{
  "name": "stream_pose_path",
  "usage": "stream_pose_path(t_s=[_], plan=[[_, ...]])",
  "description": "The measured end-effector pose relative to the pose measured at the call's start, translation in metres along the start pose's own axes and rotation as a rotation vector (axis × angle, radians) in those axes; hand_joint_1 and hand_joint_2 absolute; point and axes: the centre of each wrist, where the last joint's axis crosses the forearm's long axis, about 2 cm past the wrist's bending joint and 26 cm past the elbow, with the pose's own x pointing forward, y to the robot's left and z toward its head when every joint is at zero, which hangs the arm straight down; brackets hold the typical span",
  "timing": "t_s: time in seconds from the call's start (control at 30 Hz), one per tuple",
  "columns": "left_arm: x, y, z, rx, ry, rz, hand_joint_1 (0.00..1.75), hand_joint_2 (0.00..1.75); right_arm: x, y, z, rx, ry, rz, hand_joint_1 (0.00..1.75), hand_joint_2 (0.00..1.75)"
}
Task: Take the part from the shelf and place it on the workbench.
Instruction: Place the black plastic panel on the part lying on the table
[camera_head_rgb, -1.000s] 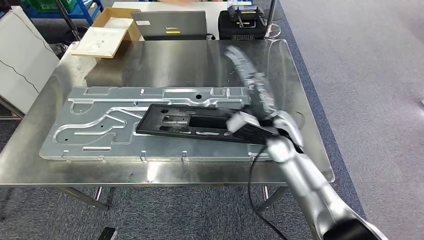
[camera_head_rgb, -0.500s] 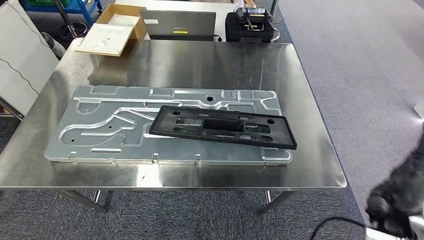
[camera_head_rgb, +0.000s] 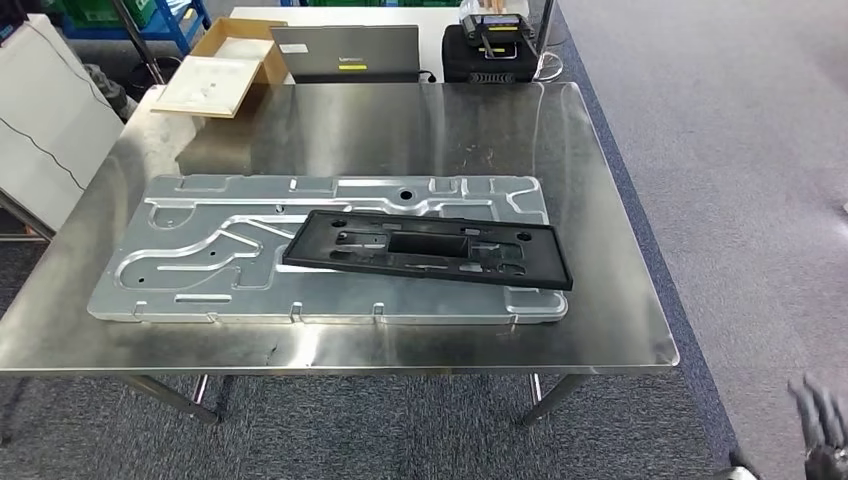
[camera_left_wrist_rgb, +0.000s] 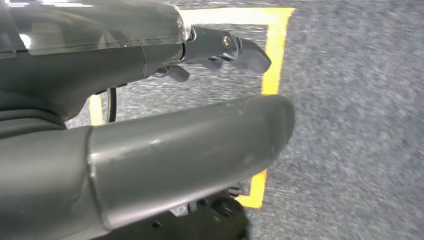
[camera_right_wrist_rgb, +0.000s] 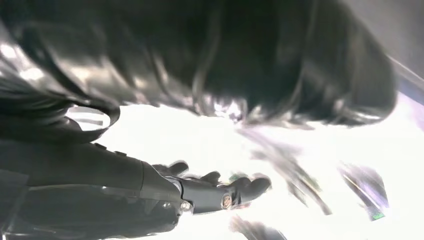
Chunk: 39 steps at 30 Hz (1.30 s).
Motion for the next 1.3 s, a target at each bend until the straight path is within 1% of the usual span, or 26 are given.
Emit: stream_pose_path(t_s=[0.07,0.1,0.17,0.2,0.3,0.37,0.43,0.5,0.6,0.73,0.9,1.03,1.1,1.17,1.23,1.27,1.3], plan=[[-0.002,0.001,0.001,0.008,0.004,0.011,0.0,0.0,-0.028,0.027,0.034,0.195,0.227,0.081,0.0,0.0],[-0.003,0.001,0.002,0.012,0.004,0.016,0.0,0.0,-0.037,0.041,0.051,0.298,0.348,0.086,0.0,0.0],[-0.003,0.002,0.002,0.015,0.005,0.024,0.0,0.0,-0.046,0.067,0.083,0.474,0.605,0.038,0.0,0.0],[-0.003,0.002,0.002,0.016,0.005,0.028,0.0,0.0,-0.047,0.079,0.097,0.539,0.723,-0.003,0.0,0.0],[-0.003,0.002,0.002,0.012,0.007,0.034,0.0,0.0,-0.038,0.112,0.129,0.695,1.003,-0.16,0.0,0.0],[-0.001,0.001,0.001,-0.002,0.009,0.034,0.0,0.0,-0.026,0.134,0.144,0.855,1.194,-0.267,0.0,0.0],[0.001,0.0,-0.001,-0.017,0.016,0.032,0.0,0.0,-0.008,0.155,0.156,1.023,1.345,-0.344,0.0,0.0],[0.002,0.0,-0.001,-0.028,0.027,0.027,0.0,0.0,0.015,0.174,0.163,1.154,1.419,-0.4,0.0,0.0],[0.003,-0.001,-0.002,-0.034,0.037,0.023,0.0,0.0,0.046,0.194,0.167,1.268,1.421,-0.48,0.0,0.0],[0.006,-0.005,-0.003,-0.038,0.055,0.022,0.0,0.0,0.072,0.208,0.168,1.327,1.371,-0.565,0.0,0.0],[0.004,-0.007,-0.003,-0.034,0.075,0.024,0.0,0.0,0.092,0.216,0.17,1.387,1.336,-0.618,0.0,0.0],[0.004,-0.007,-0.003,-0.024,0.096,0.019,0.0,0.0,0.1,0.218,0.172,1.417,1.314,-0.634,0.0,1.75],[0.004,-0.007,-0.003,0.0,0.136,0.01,0.0,0.0,0.101,0.219,0.172,1.424,1.308,-0.632,0.0,1.75],[0.004,-0.006,-0.003,0.025,0.17,0.001,0.0,0.87,0.102,0.219,0.172,1.427,1.308,-0.623,0.0,1.75],[0.004,-0.007,-0.003,0.037,0.178,-0.005,0.0,1.75,0.101,0.219,0.172,1.428,1.312,-0.612,0.0,1.75],[0.005,-0.008,-0.003,0.037,0.179,-0.006,0.0,1.75,0.101,0.219,0.171,1.426,1.315,-0.604,0.0,1.75],[0.005,-0.009,-0.003,0.037,0.181,-0.007,0.0,1.75,0.1,0.219,0.17,1.424,1.322,-0.592,0.0,1.31]])
